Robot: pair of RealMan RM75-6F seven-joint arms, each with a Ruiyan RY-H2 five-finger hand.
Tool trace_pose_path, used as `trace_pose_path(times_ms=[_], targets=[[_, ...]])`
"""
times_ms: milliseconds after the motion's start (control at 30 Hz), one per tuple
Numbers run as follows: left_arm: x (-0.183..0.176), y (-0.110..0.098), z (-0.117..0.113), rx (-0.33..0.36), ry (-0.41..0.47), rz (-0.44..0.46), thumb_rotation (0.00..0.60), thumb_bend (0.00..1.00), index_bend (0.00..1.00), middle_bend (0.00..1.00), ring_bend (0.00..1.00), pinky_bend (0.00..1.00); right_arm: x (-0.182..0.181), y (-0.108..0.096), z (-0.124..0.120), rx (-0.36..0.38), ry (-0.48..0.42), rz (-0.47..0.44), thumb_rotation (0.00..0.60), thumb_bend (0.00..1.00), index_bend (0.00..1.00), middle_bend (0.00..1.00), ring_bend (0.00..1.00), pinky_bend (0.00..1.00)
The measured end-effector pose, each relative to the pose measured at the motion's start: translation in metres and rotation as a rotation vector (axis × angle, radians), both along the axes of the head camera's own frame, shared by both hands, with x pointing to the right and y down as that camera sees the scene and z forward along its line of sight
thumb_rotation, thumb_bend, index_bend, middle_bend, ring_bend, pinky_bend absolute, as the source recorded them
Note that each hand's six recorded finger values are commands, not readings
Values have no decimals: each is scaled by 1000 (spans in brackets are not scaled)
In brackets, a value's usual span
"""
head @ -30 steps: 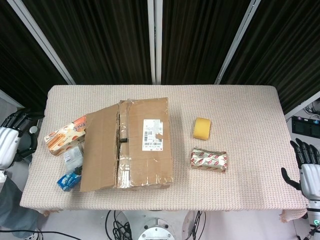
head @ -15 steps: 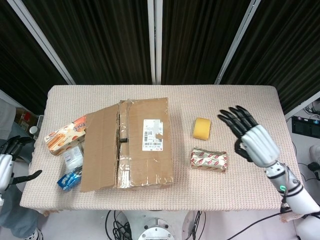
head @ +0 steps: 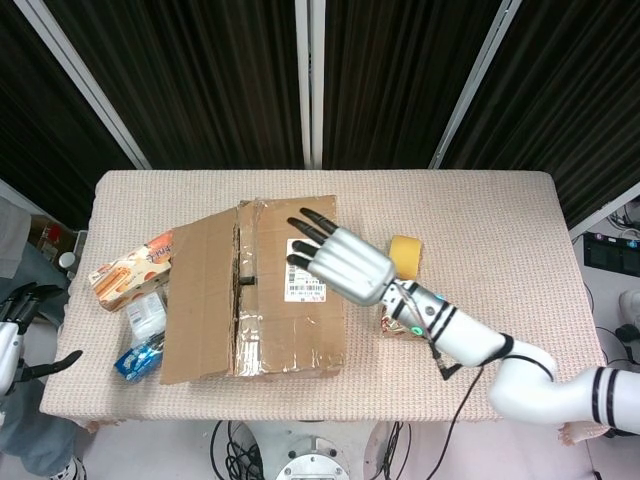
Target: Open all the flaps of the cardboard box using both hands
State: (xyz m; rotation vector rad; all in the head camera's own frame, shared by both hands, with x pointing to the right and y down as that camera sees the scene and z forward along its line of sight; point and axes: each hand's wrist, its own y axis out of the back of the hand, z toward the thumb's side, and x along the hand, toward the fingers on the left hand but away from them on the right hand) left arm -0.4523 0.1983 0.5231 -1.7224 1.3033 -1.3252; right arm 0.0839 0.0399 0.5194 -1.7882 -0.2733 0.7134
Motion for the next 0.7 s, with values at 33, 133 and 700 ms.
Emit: trace_pose_path(times_ms=[33,133,700], targets=[[0,1,0,-1,2,-1,600,45,200,196,98,200,-12,1,1,-8,0,-13,600,1000,333,284,0,0],[-2,1,0,1,7,-2,600,45,200,196,98,200,-35,5,7,-36,14,-36,600,1000,340,287,0,0],[-14,5,1,-1,-6,-17,600,49,200,196,98,200,-77,36,62,-174,75,-72,600,1000,338,242,0,0]])
